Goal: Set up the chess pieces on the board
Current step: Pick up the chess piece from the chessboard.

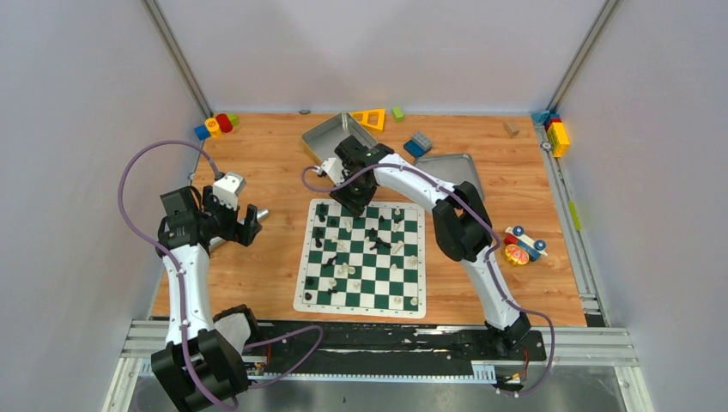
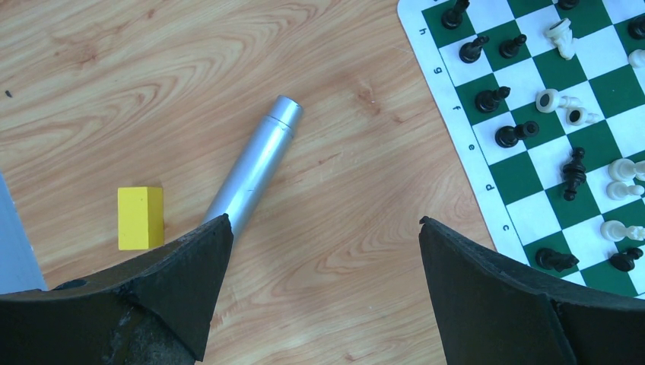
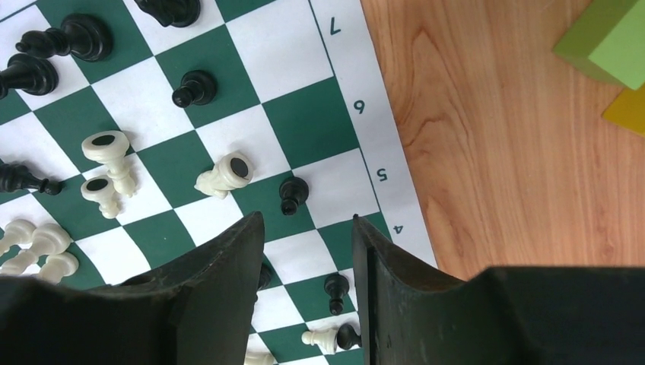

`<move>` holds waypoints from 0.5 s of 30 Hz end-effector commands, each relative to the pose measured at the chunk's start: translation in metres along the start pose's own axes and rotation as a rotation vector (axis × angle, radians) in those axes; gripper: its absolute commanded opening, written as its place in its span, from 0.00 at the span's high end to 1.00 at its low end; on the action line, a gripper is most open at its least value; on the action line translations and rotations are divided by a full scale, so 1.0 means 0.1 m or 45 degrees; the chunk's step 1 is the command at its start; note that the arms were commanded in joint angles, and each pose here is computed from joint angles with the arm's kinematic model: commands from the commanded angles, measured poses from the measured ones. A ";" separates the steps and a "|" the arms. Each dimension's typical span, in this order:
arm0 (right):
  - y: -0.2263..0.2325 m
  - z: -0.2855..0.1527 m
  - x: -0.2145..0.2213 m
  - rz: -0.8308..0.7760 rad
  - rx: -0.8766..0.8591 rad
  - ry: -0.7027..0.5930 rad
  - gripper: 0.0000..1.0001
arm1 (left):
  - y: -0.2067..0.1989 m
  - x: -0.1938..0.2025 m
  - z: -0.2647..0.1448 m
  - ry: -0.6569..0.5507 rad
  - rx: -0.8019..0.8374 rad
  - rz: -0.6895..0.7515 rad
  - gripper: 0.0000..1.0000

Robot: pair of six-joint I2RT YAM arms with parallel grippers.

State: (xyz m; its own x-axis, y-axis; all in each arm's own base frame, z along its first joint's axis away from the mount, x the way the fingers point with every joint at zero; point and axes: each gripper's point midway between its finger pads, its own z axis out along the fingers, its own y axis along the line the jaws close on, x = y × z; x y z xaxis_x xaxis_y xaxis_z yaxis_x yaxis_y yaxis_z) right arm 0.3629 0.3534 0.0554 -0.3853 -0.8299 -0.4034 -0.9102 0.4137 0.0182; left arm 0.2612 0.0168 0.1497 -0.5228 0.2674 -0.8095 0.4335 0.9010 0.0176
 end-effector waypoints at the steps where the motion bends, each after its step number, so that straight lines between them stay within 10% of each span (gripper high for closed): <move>1: 0.05 0.10 -0.04 0.016 -0.034 -0.017 0.54 | 0.02 -0.07 -0.03 -0.036 -0.005 0.019 0.00; 15: 0.06 0.21 -0.02 0.015 -0.048 -0.002 0.70 | 0.02 -0.04 -0.02 -0.027 -0.007 0.020 0.00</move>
State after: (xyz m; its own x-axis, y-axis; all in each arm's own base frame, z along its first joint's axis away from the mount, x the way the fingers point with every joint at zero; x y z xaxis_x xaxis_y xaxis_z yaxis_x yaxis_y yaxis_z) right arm 0.3577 0.3543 0.0341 -0.4027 -0.8365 -0.3715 -0.9089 0.4134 0.0545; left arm 0.2612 0.0168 0.1497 -0.5226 0.2677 -0.8095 0.4337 0.9009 0.0179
